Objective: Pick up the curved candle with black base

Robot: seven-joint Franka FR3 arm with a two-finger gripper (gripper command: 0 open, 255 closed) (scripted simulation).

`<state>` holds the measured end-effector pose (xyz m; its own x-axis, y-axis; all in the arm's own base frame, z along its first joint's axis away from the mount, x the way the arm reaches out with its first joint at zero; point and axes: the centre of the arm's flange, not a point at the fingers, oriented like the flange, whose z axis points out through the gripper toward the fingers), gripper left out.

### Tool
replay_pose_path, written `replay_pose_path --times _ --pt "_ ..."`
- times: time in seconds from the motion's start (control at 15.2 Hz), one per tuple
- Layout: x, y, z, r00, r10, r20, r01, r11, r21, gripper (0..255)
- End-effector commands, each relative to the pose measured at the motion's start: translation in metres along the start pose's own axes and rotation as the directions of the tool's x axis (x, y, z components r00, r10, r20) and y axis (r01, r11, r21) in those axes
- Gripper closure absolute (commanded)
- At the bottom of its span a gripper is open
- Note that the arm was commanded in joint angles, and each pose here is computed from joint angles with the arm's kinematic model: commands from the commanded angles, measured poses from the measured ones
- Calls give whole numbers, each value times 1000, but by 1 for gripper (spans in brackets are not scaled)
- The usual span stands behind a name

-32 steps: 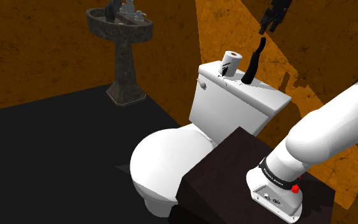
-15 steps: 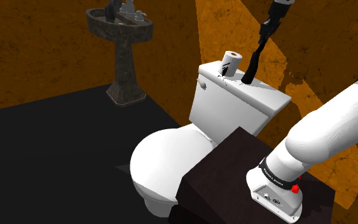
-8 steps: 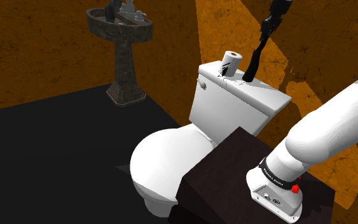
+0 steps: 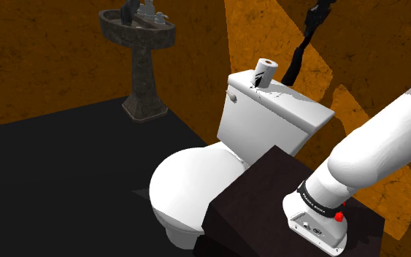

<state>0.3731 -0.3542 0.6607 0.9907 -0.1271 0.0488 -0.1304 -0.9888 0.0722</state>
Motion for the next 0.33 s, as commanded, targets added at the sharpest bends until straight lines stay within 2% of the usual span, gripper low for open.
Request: replay_pose_path --times 0.0,0.26 --pt "1 0 -11 1000 0 0 0 1000 0 255" --pt "1 1 -22 1000 0 0 0 1000 0 255"
